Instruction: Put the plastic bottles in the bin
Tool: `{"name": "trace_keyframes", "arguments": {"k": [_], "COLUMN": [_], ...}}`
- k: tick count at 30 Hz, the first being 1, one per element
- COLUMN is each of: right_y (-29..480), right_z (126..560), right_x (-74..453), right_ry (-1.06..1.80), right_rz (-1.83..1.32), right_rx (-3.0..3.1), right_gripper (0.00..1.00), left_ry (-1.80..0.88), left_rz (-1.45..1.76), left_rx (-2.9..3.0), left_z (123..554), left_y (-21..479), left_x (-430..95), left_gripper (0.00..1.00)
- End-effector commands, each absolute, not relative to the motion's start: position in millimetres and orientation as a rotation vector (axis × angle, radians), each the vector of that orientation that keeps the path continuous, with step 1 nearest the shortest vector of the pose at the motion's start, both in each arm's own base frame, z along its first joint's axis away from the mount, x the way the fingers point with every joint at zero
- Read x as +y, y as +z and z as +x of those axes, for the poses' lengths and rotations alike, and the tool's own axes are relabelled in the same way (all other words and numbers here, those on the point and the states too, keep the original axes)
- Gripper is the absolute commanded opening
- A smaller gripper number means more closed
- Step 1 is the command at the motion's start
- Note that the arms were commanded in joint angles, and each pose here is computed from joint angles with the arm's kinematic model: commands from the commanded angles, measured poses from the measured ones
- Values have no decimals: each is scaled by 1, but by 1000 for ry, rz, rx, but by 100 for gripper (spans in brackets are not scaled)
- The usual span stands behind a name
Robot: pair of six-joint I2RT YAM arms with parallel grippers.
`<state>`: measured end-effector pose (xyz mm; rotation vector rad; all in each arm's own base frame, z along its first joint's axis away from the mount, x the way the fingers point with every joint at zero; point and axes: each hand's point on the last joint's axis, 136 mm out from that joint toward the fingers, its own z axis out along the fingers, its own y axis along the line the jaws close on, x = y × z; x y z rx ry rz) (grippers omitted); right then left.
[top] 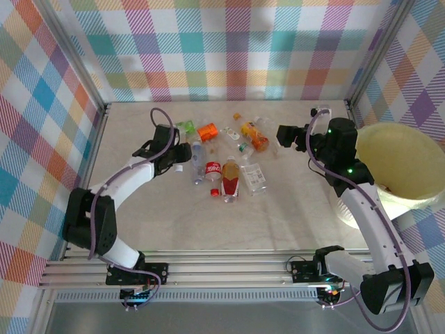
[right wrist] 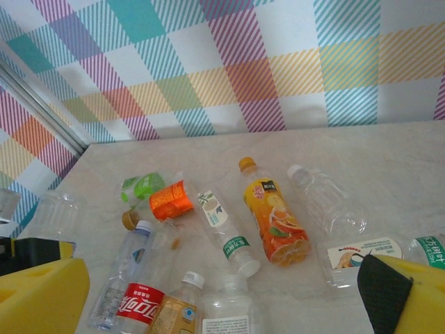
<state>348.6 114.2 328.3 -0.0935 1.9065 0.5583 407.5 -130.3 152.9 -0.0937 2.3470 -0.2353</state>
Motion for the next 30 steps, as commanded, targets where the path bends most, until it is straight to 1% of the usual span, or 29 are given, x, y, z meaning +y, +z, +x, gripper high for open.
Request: {"name": "trace_keyframes", "arguments": {"k": [1, 7, 10, 12, 19, 25, 30], "right_y": [347, 332, 336, 340, 353, 367, 367], "right_z": [345, 349, 349, 347, 347, 345, 350], "right_x": [124, 142, 158, 167, 177, 186, 185], "right_ry": [622, 781, 897, 963, 1017, 1084, 1087], "right_rz": [-126, -89, -124, -157, -219, -273, -243], "right_rx": [1850, 1982, 1999, 1998, 1995, 1949, 1959], "right_gripper": [100, 100, 100, 100, 100, 100, 100], "left_ry": [-377, -600, -744, -787, -1038, -1225, -1275], "left_rz": [-24, 86, 182, 249, 467, 554, 610], "left_rx": [2231, 2126, 2074, 2054, 1943, 1847, 1803], "left_z": [399, 383, 372, 367, 342, 323, 312], "left_y": [193, 233, 253, 263, 299, 318, 324], "left_x": [-167, -222, -256, -274, -333, -371, -386], "left_gripper": [43, 43, 43, 43, 43, 42, 42]}}
